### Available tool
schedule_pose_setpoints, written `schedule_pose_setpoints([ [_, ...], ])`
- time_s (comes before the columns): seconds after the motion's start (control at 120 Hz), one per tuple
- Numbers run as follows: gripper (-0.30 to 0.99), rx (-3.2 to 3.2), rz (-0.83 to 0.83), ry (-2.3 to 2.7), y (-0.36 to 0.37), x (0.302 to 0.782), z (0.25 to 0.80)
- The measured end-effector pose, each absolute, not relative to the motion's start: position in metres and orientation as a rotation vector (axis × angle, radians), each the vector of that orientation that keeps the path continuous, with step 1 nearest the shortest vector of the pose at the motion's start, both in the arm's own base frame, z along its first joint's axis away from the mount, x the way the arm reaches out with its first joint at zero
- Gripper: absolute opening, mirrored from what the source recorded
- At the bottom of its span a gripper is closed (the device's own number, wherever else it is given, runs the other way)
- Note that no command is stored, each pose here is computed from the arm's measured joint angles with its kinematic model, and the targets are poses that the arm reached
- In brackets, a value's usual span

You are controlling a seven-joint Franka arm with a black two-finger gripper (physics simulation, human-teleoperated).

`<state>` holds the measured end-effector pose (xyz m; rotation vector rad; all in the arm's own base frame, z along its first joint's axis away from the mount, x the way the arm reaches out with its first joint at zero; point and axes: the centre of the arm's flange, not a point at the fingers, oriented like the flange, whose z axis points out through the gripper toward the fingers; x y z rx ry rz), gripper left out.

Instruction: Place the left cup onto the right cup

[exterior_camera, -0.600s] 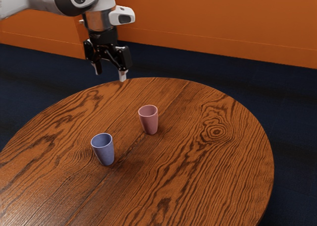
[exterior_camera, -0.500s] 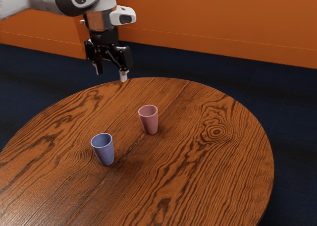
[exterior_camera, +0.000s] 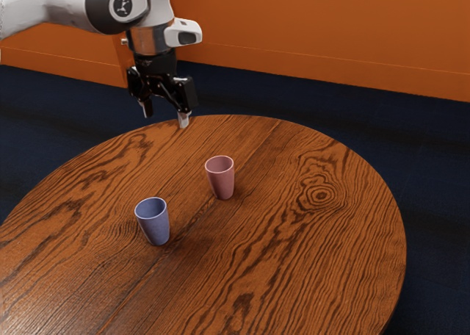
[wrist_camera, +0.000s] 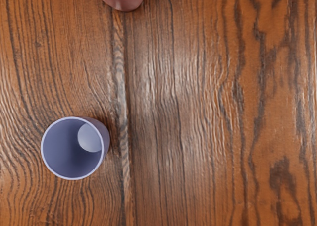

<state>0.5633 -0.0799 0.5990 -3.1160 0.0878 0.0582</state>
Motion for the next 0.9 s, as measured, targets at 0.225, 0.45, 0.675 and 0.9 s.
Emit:
schedule_pose_setpoints([
  [0.225, 0.69, -3.117, 0.067, 0.083, -0.08, 0.569, 0.581],
  [0.45, 0.69, -3.116, 0.079, 0.074, -0.077, 0.571, 0.559],
  [0.675, 0.69, -3.115, 0.093, 0.064, -0.074, 0.574, 0.535],
  [0.9, 0.69, -3.117, 0.096, 0.022, -0.061, 0.575, 0.513],
])
